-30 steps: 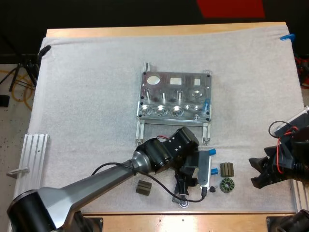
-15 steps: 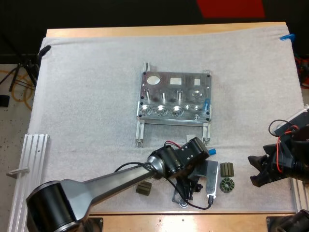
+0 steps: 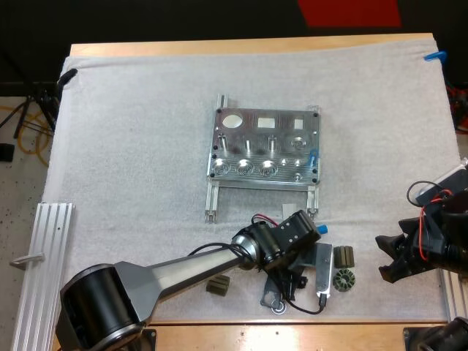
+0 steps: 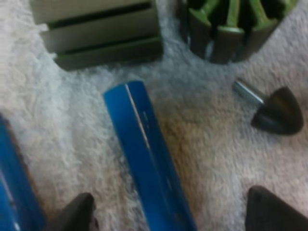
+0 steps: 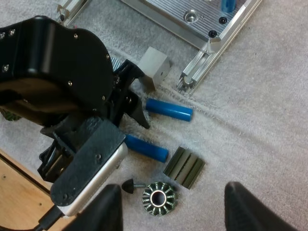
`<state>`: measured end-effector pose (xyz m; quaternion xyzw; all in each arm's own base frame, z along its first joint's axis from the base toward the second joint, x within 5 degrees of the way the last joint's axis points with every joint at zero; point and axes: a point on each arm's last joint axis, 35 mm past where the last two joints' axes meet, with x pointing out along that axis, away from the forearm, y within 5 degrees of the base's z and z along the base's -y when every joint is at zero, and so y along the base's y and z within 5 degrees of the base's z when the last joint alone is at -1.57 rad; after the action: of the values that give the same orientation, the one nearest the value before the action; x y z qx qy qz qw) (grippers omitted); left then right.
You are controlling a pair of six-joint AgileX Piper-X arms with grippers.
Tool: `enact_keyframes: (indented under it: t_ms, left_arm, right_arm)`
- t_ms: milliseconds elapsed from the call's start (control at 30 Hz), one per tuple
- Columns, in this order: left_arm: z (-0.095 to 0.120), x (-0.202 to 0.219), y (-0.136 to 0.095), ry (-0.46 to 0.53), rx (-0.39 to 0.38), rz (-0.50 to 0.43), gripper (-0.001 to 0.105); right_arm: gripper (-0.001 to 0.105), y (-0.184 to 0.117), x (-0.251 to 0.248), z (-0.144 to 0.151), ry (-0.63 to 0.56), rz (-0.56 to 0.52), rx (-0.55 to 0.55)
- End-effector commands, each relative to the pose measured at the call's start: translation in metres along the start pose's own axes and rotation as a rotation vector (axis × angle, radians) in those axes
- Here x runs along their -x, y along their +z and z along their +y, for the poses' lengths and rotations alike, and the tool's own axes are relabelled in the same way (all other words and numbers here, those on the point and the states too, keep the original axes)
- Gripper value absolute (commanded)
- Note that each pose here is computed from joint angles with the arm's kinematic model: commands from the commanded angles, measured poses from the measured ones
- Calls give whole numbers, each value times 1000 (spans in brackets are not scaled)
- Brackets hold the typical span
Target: Load cells from right to left
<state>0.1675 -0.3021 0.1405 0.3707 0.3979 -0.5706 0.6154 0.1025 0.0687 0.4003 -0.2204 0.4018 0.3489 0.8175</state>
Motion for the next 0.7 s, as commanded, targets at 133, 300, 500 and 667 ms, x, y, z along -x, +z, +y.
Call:
enact_keyframes:
  t_ms: [133,300,500,667]
  left_arm:
    - [0,1,4,8,22,-27,44]
    - [0,0,4,3,22,-28,36]
    - [0,0,4,3,22,-29,0]
    - [-1,5,4,-1,24,-19,0]
  right_arm:
    - [47,0,1,1,6,-12,12]
    - [47,0,1,1,6,-12,12]
    - [47,0,1,1,6,-12,12]
    - [47,0,1,1,6,-12,12]
